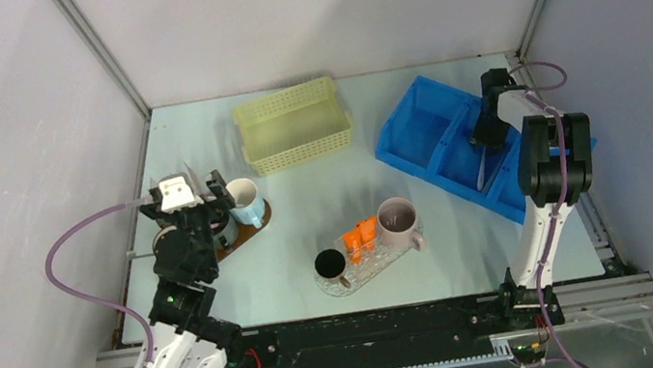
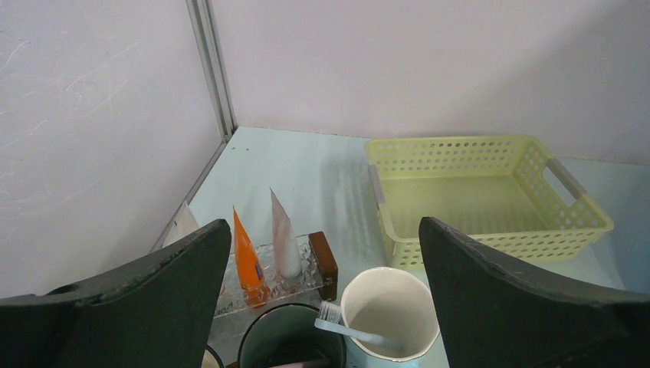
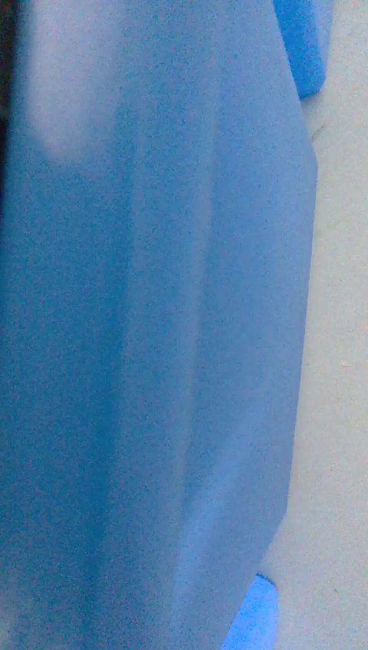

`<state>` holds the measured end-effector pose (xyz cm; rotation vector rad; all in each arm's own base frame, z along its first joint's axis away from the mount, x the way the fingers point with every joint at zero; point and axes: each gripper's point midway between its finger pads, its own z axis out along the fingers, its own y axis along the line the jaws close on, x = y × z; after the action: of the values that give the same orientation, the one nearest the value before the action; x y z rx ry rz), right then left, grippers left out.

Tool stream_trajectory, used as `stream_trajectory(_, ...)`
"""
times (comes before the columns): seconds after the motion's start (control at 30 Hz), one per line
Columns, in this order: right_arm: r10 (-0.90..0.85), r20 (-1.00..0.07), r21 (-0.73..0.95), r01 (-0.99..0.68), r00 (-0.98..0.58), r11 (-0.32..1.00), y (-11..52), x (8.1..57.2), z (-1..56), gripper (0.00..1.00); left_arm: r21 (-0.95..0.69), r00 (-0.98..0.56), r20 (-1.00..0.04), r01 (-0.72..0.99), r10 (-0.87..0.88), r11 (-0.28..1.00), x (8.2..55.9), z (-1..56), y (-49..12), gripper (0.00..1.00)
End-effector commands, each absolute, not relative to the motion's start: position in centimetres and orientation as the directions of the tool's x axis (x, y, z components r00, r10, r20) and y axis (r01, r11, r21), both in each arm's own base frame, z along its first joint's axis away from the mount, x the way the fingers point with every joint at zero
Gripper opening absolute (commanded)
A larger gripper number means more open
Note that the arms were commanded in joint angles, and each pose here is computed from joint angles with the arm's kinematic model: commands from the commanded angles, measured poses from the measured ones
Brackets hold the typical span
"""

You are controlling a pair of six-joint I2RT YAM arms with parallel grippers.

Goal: Prepare toiletry sets of a toothbrush and toothpaste on the tray
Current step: Pick up the toothbrush from the storage box.

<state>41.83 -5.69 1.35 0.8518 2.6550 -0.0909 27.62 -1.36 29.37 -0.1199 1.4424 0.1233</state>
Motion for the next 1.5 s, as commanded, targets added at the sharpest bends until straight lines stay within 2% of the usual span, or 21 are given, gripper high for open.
stream_trajectory(0.0,0.565,-0.307,0.104,0.563,-0.766,0.82,-4.5,42.4,0.8,0.31,0.006,0.141,-0.99,-0.183,0.032,0.983,27.4,29.9,-0.8,1.0)
stream_trajectory(0.2,0.54,-0.323,0.143,0.524,-0.777,0.839,-3.9,42.9,1.3,0.07,-0.006,0.151,-0.988,-0.175,0.021,0.985,27.4,30.2,-0.9,1.0)
stream_trajectory(0.3,0.506,-0.359,0.146,0.489,-0.784,0.86,-4.1,43.3,2.1,0.0,-0.011,0.155,-0.988,-0.165,0.015,0.986,27.4,30.3,-1.1,1.0)
stream_trajectory(0.63,0.413,-0.525,0.143,0.401,-0.745,0.905,-4.7,44.0,7.6,0.0,-0.037,0.174,-0.985,-0.13,-0.014,0.991,27.3,31.0,-1.6,1.0)
stream_trajectory(1.03,0.374,-0.73,0.181,0.366,-0.572,0.913,-3.6,42.8,15.8,0.0,-0.052,0.175,-0.984,-0.055,-0.041,0.997,27.2,31.7,-2.9,1.0)
stream_trajectory(1.27,0.356,-0.829,0.242,0.296,-0.432,0.924,-1.2,41.5,22.2,0.0,-0.059,0.175,-0.98,0.184,-0.092,0.981,27.3,33.9,-7.4,1.0)
stream_trajectory(1.47,0.344,-0.881,0.313,0.145,-0.324,0.939,3.3,40.3,27.5,0.0,-0.067,0.165,-0.973,0.469,-0.162,0.88,26.8,36.0,-13.2,1.0)
